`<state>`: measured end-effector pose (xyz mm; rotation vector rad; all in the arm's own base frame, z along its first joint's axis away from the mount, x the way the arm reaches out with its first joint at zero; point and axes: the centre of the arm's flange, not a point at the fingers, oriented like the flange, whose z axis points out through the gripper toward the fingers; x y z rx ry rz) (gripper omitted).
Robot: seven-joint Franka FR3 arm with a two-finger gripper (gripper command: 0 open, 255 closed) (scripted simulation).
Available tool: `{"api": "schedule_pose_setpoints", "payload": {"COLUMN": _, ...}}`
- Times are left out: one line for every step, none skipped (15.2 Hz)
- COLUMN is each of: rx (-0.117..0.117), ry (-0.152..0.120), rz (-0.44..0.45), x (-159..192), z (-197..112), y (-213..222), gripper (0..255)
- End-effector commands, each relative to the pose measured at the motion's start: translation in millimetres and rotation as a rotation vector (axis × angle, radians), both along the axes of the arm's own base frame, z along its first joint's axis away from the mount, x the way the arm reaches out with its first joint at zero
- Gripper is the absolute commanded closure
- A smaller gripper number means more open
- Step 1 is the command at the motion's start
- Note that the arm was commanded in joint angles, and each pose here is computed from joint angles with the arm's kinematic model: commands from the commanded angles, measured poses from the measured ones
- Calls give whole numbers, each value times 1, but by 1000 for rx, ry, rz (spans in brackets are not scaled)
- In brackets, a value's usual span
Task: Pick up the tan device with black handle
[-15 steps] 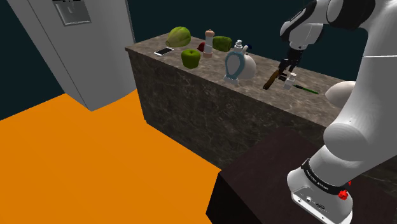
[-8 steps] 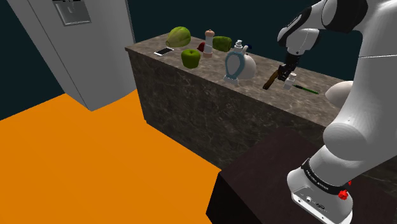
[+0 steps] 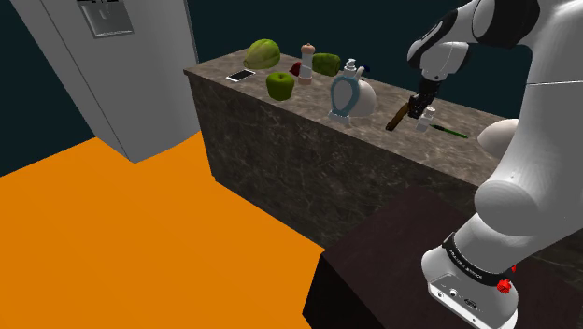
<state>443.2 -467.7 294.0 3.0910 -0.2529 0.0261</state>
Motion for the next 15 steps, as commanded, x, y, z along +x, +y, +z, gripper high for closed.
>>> {"api": "schedule_pose_setpoints", "payload": {"rx": 2, "ry": 2, "rz": 0, "x": -1, "z": -1, "y": 1, "gripper": 255}}
{"api": "schedule_pose_setpoints", "payload": {"rx": 2, "ry": 2, "rz": 0, "x": -1, "z": 4, "y": 1, "gripper": 255}}
{"api": "schedule_pose_setpoints", "payload": {"rx": 2, "ry": 2, "rz": 0, "x": -1, "z": 9, "y": 1, "gripper": 255}}
{"api": "schedule_pose_setpoints", "payload": {"rx": 2, "ry": 2, "rz": 0, "x": -1, "z": 14, "y": 1, "gripper": 255}}
{"api": "schedule_pose_setpoints", "payload": {"rx": 2, "ry": 2, "rz": 0, "x": -1, "z": 20, "y": 1, "gripper": 255}}
{"api": "schedule_pose_setpoints", "payload": {"rx": 2, "ry": 2, "rz": 0, "x": -1, "z": 25, "y": 1, "gripper": 255}}
{"api": "schedule_pose_setpoints", "payload": {"rx": 2, "ry": 2, "rz": 0, "x": -1, "z": 30, "y": 1, "gripper": 255}}
{"api": "schedule_pose_setpoints", "payload": {"rx": 2, "ry": 2, "rz": 0, "x": -1, "z": 36, "y": 1, "gripper": 255}}
{"api": "schedule_pose_setpoints", "payload": {"rx": 2, "ry": 2, "rz": 0, "x": -1, "z": 41, "y": 1, "gripper": 255}}
{"api": "schedule_pose_setpoints", "payload": {"rx": 2, "ry": 2, "rz": 0, "x": -1, "z": 46, "y": 1, "gripper": 255}}
{"api": "schedule_pose_setpoints", "payload": {"rx": 2, "ry": 2, "rz": 0, "x": -1, "z": 51, "y": 1, "gripper": 255}}
{"api": "schedule_pose_setpoints", "payload": {"rx": 2, "ry": 2, "rz": 0, "x": -1, "z": 57, "y": 1, "gripper": 255}}
{"api": "schedule_pose_setpoints", "payload": {"rx": 2, "ry": 2, "rz": 0, "x": -1, "z": 62, "y": 1, "gripper": 255}}
{"api": "schedule_pose_setpoints", "payload": {"rx": 2, "ry": 2, "rz": 0, "x": -1, "z": 67, "y": 1, "gripper": 255}}
{"api": "schedule_pose_setpoints", "payload": {"rx": 2, "ry": 2, "rz": 0, "x": -1, "z": 73, "y": 1, "gripper": 255}}
